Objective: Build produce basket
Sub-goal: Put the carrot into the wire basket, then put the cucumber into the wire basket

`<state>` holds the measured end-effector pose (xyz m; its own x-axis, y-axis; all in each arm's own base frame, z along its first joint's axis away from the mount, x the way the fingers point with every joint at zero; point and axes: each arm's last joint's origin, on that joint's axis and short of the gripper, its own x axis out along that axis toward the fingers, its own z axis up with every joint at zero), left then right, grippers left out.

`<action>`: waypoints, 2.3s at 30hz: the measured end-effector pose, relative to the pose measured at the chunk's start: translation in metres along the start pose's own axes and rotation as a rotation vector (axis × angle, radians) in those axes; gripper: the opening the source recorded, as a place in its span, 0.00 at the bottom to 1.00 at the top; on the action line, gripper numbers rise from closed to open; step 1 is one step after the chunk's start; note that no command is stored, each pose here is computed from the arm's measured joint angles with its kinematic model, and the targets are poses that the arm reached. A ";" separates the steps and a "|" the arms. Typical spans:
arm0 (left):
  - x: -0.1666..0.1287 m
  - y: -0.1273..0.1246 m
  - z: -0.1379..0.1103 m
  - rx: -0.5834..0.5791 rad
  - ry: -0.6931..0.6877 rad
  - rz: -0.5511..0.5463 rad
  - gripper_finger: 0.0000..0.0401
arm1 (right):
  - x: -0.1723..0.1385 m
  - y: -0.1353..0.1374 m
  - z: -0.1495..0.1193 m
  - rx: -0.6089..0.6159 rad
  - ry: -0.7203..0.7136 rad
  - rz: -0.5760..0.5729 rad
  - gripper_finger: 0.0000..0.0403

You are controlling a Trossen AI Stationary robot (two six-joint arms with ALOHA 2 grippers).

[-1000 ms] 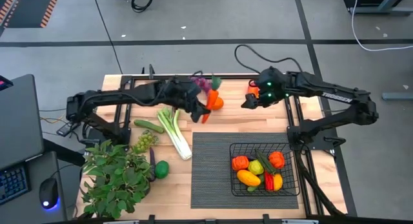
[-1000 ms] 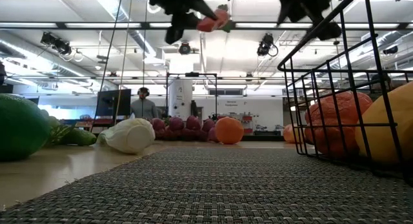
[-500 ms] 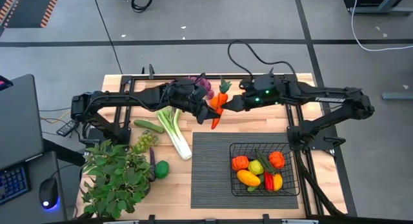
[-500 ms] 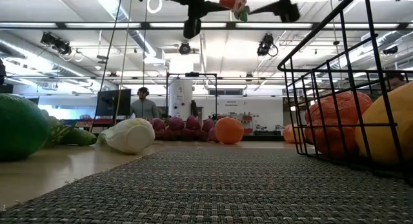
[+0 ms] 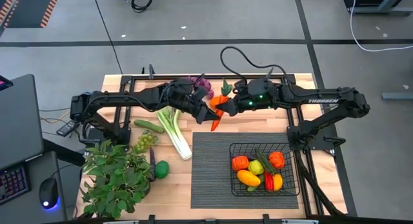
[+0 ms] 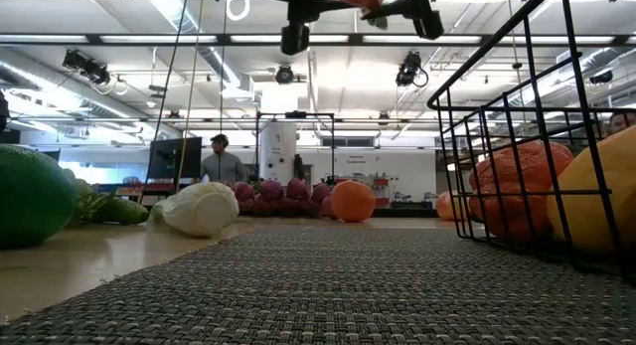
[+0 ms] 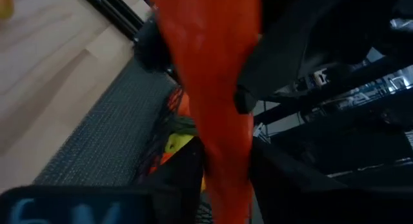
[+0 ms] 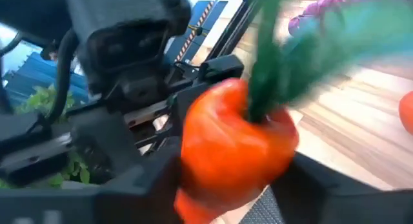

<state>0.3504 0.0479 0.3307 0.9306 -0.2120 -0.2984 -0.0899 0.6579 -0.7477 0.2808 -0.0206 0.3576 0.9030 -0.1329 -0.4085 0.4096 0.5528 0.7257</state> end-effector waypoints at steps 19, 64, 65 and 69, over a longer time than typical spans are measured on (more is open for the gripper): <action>-0.050 0.054 -0.007 0.070 0.377 0.276 0.56 | -0.033 -0.029 -0.038 0.028 0.657 -0.154 0.36; -0.131 0.129 -0.121 0.407 1.417 0.897 0.61 | -0.072 -0.014 -0.138 -0.169 0.992 -0.416 0.98; -0.131 0.129 -0.121 0.452 1.437 0.865 0.62 | -0.072 -0.014 -0.137 -0.167 0.992 -0.416 0.98; -0.129 0.130 -0.120 0.536 1.462 0.810 0.65 | -0.072 -0.014 -0.137 -0.151 0.995 -0.422 0.97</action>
<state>0.1760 0.0741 0.2008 -0.3672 0.0406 -0.9293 0.0682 0.9975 0.0166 0.1921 0.0945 0.3011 0.1569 0.3517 -0.9229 0.5801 0.7234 0.3743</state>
